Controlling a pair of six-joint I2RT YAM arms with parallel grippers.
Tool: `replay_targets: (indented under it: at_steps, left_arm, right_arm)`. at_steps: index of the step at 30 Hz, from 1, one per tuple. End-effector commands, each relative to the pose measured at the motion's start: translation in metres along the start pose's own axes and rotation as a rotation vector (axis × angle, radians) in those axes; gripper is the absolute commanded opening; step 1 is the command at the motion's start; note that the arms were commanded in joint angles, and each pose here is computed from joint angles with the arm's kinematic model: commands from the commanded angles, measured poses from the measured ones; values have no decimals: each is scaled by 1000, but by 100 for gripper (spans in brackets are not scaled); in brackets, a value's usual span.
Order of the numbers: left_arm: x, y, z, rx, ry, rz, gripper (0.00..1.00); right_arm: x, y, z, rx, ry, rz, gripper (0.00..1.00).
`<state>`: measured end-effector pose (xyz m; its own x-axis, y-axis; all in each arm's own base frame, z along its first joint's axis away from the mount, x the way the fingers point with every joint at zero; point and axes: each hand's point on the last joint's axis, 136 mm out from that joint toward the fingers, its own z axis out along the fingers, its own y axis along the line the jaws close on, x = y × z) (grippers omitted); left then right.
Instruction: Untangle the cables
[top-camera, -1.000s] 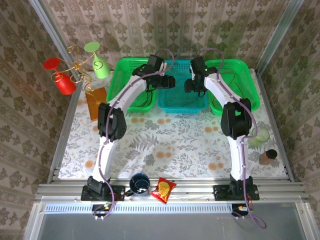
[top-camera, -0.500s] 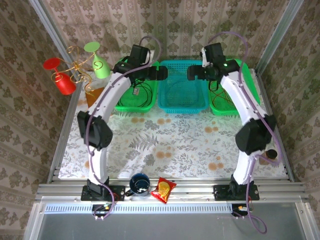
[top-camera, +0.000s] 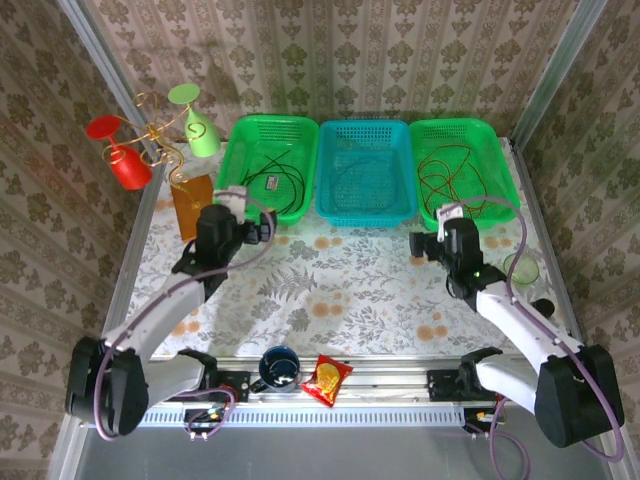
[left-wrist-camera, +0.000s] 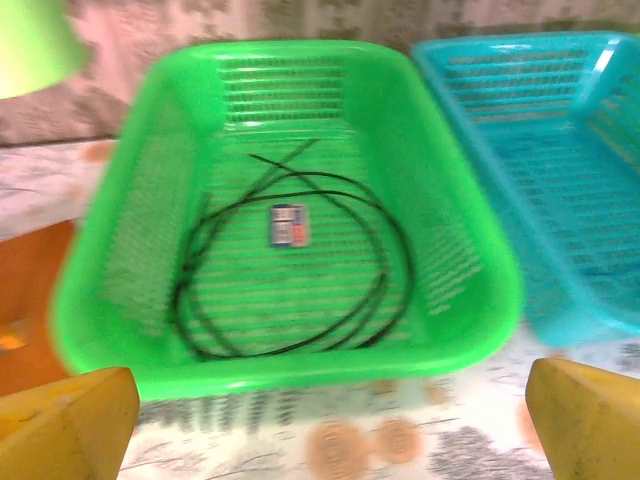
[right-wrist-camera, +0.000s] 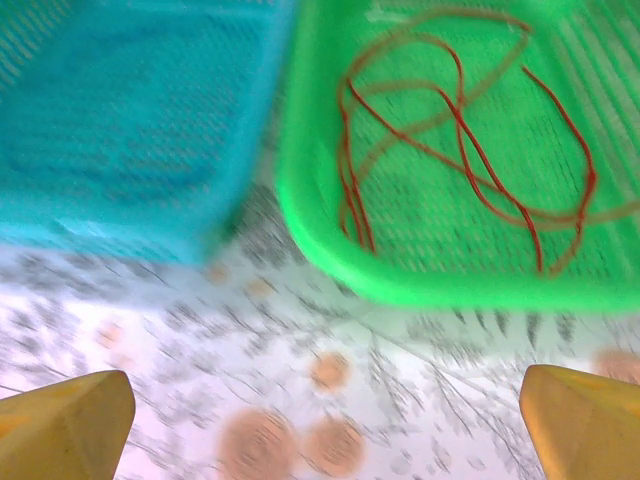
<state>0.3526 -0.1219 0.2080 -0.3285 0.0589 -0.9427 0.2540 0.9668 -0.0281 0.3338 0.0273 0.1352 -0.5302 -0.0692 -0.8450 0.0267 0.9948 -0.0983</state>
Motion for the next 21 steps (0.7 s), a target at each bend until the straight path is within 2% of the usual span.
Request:
replay_targets:
  at_steps: [1, 6, 10, 19, 21]
  left_arm:
    - [-26, 26, -25, -124, -205, 107, 100]
    - [1, 66, -40, -236, -255, 70, 100]
    - [23, 82, -37, -275, -224, 51, 100]
    - [64, 98, -14, -327, -150, 115, 100]
    - [69, 104, -9, -351, -145, 126, 100]
  right_arm:
    - [-37, -34, -8, 143, -224, 37, 100]
    - [-24, -55, 5, 184, -291, 125, 100]
    - [-15, -63, 28, 224, -325, 170, 100]
    - [2, -37, 54, 92, -341, 124, 100]
    - [5, -35, 60, 81, -287, 116, 100]
